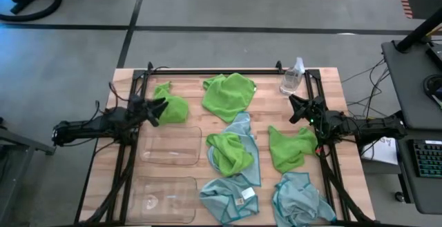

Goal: Sort microfiber towel by color & place in baskets
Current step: Put the bottom right green microfiber cloth into the top transparent bin

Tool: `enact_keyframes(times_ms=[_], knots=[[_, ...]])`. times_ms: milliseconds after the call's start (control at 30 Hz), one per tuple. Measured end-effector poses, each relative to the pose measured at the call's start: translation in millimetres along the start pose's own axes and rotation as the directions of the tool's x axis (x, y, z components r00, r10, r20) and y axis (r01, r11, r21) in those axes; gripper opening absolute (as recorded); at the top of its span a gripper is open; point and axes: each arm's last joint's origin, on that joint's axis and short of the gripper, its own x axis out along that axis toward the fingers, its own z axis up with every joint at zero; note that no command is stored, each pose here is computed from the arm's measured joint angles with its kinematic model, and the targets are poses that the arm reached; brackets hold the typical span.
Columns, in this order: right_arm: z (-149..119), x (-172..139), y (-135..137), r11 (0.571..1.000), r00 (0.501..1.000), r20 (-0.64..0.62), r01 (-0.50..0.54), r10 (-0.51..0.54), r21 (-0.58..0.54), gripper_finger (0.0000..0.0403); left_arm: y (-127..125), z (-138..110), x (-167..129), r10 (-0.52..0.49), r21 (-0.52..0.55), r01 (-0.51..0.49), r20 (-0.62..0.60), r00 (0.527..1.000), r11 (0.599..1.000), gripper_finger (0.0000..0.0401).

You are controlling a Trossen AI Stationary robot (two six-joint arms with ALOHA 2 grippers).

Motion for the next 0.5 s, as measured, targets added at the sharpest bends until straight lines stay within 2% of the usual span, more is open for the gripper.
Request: enact_keyframes(times_ms=[200,333,500], knots=[[0.0,0.0,0.0,1.0,1.0,0.0,0.0,0.0,0.003,0.0068,-3.5,6.8,-0.3,-0.032,0.035,0.03,0.062,0.998,0.999,0.0174],[0.0,0.0,0.0,1.0,1.0,0.0,0.0,0.0,0.006,0.0068,-3.5,7.0,-0.3,-0.028,0.041,0.025,0.067,0.997,0.999,0.0174],[0.0,0.0,0.0,1.0,1.0,0.0,0.0,0.0,0.006,0.0068,-2.5,5.4,-0.2,-0.017,0.106,0.011,0.053,0.998,0.994,0.0174]])
